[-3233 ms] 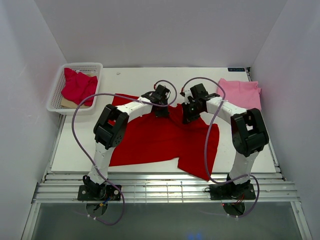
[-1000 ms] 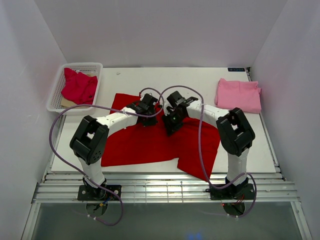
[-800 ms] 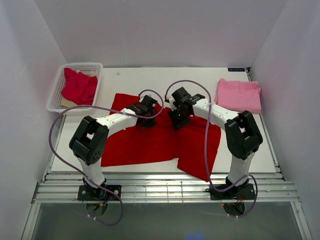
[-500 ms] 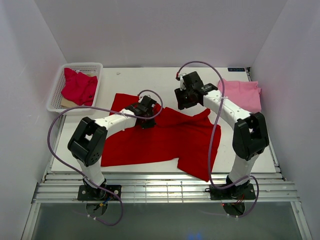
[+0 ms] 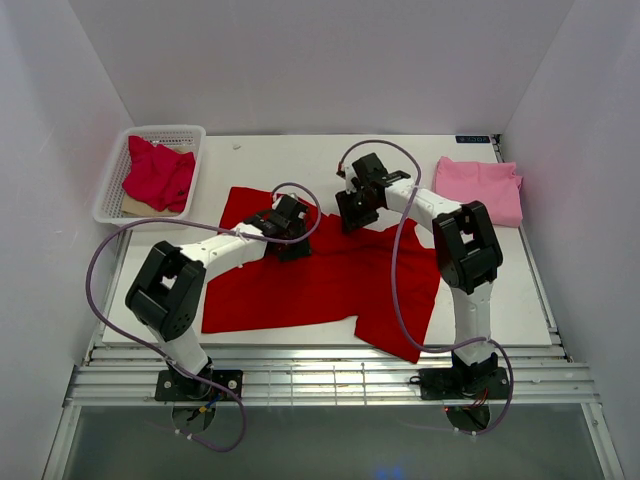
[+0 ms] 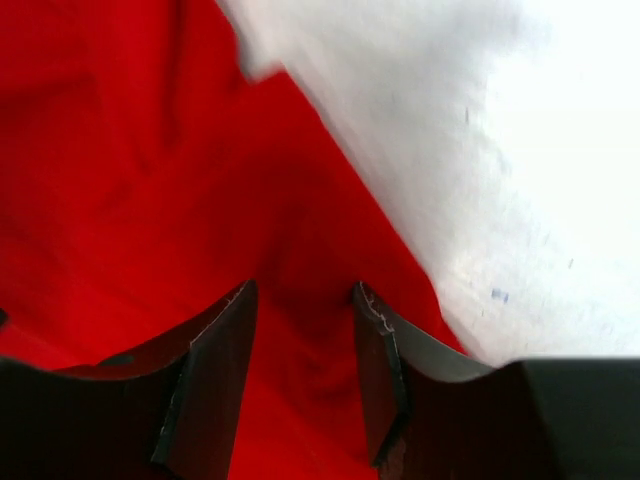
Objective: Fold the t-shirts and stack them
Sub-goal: Flatten out the tshirt
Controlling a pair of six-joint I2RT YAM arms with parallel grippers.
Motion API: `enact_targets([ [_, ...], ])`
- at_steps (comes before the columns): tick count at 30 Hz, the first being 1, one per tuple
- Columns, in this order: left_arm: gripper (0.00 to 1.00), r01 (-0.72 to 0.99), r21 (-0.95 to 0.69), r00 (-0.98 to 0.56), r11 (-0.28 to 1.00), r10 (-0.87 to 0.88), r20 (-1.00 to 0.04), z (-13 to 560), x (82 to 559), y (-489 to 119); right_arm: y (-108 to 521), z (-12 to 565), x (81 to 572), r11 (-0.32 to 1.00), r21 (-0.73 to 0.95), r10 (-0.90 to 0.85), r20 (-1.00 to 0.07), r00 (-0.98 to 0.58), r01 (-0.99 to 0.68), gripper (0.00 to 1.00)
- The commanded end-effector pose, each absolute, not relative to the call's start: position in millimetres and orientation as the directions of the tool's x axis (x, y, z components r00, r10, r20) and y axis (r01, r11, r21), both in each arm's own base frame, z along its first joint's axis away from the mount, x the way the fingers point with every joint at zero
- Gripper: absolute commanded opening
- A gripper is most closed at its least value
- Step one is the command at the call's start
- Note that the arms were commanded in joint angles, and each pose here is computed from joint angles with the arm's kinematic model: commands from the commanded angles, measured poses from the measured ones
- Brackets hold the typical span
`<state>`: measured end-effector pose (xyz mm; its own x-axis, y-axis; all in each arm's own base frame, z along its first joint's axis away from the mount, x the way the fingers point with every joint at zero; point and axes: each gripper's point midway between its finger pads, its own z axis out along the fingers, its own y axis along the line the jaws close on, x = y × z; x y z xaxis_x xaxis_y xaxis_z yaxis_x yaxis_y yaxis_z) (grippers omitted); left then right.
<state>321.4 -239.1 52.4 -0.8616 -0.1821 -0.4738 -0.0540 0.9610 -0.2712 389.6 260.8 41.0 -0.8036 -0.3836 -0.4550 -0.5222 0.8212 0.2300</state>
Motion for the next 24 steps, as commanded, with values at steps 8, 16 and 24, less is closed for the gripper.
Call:
enact_targets([
  [8,0.53,-0.039,-0.317,-0.816,0.948,-0.213,-0.537,87,323,-235,299,82,434,0.760,0.274,-0.339,-0.608,-0.718,-0.590,0.50],
  [16,0.53,-0.045,-0.318,-0.804,0.947,-0.223,-0.551,95,320,-230,301,47,432,0.760,0.294,-0.362,-0.550,-0.753,-0.580,0.50],
  [24,0.53,-0.059,-0.314,-0.804,0.948,-0.231,-0.547,94,314,-224,297,51,439,0.777,0.261,-0.355,-0.570,-0.741,-0.573,0.32],
])
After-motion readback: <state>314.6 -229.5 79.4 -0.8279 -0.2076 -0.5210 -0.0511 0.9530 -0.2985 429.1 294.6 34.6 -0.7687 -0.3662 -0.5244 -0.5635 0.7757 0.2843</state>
